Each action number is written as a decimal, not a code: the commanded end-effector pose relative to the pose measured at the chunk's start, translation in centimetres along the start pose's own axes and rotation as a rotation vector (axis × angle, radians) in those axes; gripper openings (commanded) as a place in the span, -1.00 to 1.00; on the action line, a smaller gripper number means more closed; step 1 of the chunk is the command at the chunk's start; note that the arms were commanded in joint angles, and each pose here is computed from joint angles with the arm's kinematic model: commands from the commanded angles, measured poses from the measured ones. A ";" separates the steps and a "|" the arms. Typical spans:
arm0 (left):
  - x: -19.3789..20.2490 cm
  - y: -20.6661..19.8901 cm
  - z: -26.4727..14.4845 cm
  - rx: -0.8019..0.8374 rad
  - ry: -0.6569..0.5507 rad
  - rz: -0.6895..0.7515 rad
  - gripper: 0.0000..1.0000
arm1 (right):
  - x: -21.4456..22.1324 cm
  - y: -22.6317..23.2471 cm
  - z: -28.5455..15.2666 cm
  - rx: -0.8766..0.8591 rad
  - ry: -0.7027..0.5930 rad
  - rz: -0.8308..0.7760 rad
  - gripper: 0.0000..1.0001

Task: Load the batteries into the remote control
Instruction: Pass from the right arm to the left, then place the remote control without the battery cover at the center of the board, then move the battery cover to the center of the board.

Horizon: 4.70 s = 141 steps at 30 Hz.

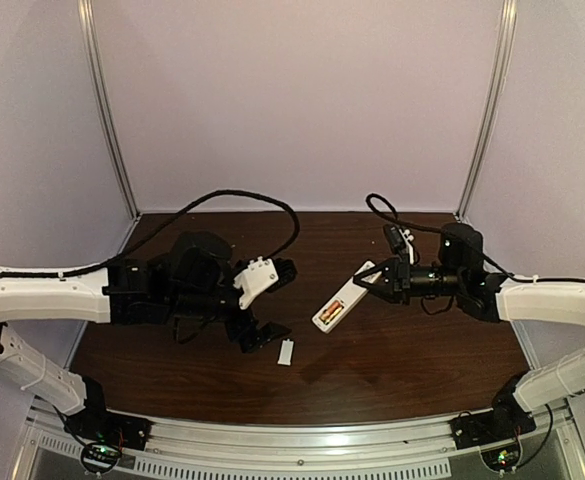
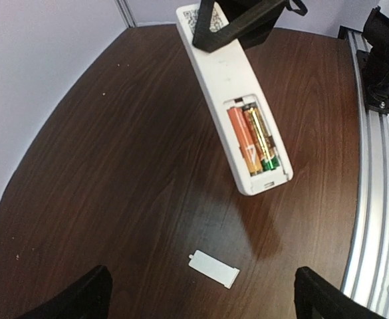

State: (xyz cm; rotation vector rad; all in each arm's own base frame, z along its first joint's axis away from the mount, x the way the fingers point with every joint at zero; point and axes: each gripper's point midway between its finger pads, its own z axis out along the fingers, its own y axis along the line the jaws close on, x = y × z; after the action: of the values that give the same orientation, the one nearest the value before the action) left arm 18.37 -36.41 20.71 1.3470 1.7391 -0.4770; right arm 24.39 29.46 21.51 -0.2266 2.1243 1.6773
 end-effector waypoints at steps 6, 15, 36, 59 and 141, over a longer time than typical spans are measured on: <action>-0.9 -1.6 2.7 0.094 -0.088 -0.302 0.91 | 0.9 -2.3 -0.7 0.064 -0.025 0.009 -1.00; -2.7 -2.3 8.3 0.002 -0.029 -0.321 0.53 | 1.4 -3.9 -0.3 0.108 -0.046 0.058 -0.97; -4.0 -3.3 14.9 0.033 0.050 -0.245 -0.20 | 2.4 -4.0 0.6 0.104 -0.037 0.075 -0.94; 3.7 -4.9 18.2 0.100 0.330 -0.138 -0.66 | -2.5 -7.5 -8.6 0.416 -0.238 0.016 0.29; 14.0 -3.9 10.9 0.292 0.336 0.258 -0.80 | -3.4 -7.5 1.9 0.298 0.104 -0.152 -0.18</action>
State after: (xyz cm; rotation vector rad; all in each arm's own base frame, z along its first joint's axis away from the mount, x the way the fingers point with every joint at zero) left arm 17.82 -36.22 2.30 1.9359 1.8088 -0.3501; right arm 30.16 26.77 15.31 -0.3122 2.3684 1.2392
